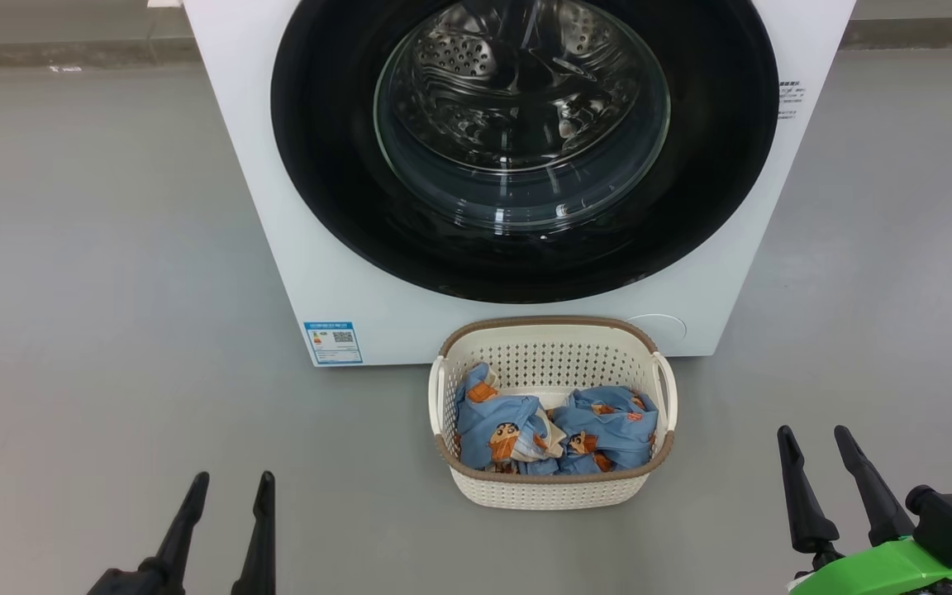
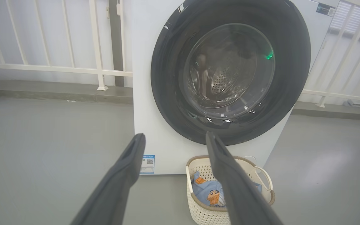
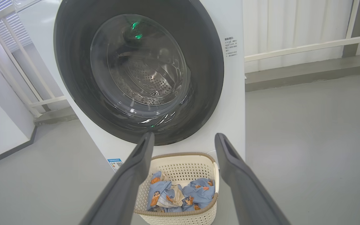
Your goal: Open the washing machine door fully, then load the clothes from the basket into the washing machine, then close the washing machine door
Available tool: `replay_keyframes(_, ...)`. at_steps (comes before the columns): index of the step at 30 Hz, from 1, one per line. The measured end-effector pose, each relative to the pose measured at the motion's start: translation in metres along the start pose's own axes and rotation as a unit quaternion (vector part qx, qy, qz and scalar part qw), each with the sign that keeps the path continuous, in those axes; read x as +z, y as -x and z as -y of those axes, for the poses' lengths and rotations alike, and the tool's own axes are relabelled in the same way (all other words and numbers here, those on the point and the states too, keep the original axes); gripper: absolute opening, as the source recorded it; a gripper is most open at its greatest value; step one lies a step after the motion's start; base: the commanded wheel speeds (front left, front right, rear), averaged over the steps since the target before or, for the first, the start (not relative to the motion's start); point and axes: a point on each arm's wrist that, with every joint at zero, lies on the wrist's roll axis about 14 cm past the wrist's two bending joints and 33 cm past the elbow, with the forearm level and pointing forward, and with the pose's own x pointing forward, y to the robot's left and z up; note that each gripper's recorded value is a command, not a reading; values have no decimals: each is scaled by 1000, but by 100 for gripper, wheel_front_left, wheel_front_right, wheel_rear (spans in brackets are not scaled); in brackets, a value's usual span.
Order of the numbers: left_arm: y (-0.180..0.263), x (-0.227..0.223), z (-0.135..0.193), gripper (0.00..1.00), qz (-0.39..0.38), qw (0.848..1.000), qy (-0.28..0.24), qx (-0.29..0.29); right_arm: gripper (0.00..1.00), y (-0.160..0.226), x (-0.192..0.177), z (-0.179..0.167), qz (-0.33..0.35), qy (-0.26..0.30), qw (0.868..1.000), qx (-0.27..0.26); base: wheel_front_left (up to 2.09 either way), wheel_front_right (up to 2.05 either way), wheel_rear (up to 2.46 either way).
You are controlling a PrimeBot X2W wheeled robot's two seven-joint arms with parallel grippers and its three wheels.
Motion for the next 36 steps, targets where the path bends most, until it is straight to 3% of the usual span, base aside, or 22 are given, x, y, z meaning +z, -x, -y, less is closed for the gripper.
replay_keyframes(27, -4, -8, 2, 100, -12, 1000, 0, -3, 100, 0, -6, 5, -8, -2, 1000, -9, 109, 109, -217)
replay_keyframes(36, -6, -9, 8, 100, -11, 1000, 22, -8, 100, 1, -5, 6, -8, -2, 1000, -10, 90, 90, -180)
